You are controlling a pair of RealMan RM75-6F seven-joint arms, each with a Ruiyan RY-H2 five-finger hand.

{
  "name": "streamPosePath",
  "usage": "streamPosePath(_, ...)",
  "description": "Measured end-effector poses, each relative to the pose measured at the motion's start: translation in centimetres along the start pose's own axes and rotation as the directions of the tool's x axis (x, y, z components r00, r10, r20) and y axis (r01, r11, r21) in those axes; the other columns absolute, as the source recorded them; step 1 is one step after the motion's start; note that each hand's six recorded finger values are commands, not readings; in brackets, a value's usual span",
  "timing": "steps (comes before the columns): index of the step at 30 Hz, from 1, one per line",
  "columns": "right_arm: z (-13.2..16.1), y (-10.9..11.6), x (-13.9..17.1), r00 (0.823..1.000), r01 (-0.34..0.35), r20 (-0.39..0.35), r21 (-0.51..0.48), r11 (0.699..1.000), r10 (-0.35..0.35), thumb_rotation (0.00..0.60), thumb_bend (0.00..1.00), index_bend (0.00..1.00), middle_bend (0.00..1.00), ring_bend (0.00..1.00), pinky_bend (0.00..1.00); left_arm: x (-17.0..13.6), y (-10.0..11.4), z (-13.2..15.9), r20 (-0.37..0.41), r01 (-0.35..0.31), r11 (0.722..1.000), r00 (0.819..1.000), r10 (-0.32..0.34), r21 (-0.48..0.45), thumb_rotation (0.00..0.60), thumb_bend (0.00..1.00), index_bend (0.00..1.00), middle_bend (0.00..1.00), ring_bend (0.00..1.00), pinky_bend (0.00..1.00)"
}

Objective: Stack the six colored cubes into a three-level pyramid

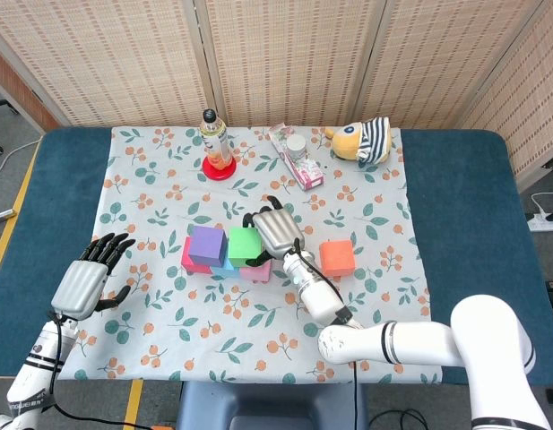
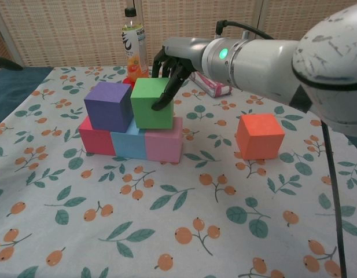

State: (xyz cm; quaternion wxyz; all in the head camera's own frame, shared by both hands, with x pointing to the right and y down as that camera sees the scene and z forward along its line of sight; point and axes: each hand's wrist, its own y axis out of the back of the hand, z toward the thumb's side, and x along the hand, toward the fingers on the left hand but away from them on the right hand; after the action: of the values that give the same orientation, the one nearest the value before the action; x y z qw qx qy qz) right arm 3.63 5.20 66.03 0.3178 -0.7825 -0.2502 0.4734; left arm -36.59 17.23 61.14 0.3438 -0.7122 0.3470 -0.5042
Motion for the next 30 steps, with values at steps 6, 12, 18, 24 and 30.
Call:
streamPosePath(6, 0.1, -0.1, 0.3, 1.000, -0.005, 0.024, -0.020, 1.000, 0.006, 0.511, 0.02, 0.44, 0.43, 0.27, 0.05, 0.0, -0.1, 0.0, 0.000, 0.003, 1.000, 1.000, -0.003, 0.000, 0.600, 0.34, 0.10, 0.05, 0.02, 0.11)
streamPosePath(12, 0.5, -0.5, 0.3, 0.999, -0.009, 0.053, -0.038, 0.999, 0.011, 0.510, 0.02, 0.44, 0.43, 0.27, 0.05, 0.0, -0.2, -0.1, 0.000, 0.005, 1.000, 1.000, -0.005, -0.003, 0.600, 0.34, 0.10, 0.05, 0.01, 0.12)
streamPosePath(18, 0.9, -0.6, 0.2, 0.998, -0.002, 0.059, -0.054, 0.999, 0.005, 0.509, 0.02, 0.42, 0.43, 0.27, 0.05, 0.0, -0.3, -0.2, -0.002, 0.007, 1.000, 1.000, -0.007, -0.005, 0.600, 0.34, 0.10, 0.05, 0.01, 0.12)
streamPosePath(24, 1.1, -0.7, 0.0, 0.998, 0.007, 0.065, -0.050, 0.999, -0.003, 0.509, 0.02, 0.42, 0.43, 0.27, 0.05, 0.0, -0.3, -0.2, -0.001, 0.009, 1.000, 1.000, -0.009, -0.009, 0.600, 0.34, 0.10, 0.05, 0.01, 0.11)
streamPosePath(30, 1.2, -0.9, -0.1, 0.998, 0.010, 0.067, -0.051, 0.999, -0.006, 0.508, 0.01, 0.41, 0.43, 0.27, 0.05, 0.0, -0.4, -0.3, -0.001, 0.011, 1.000, 1.000, -0.011, -0.011, 0.600, 0.34, 0.10, 0.05, 0.01, 0.12)
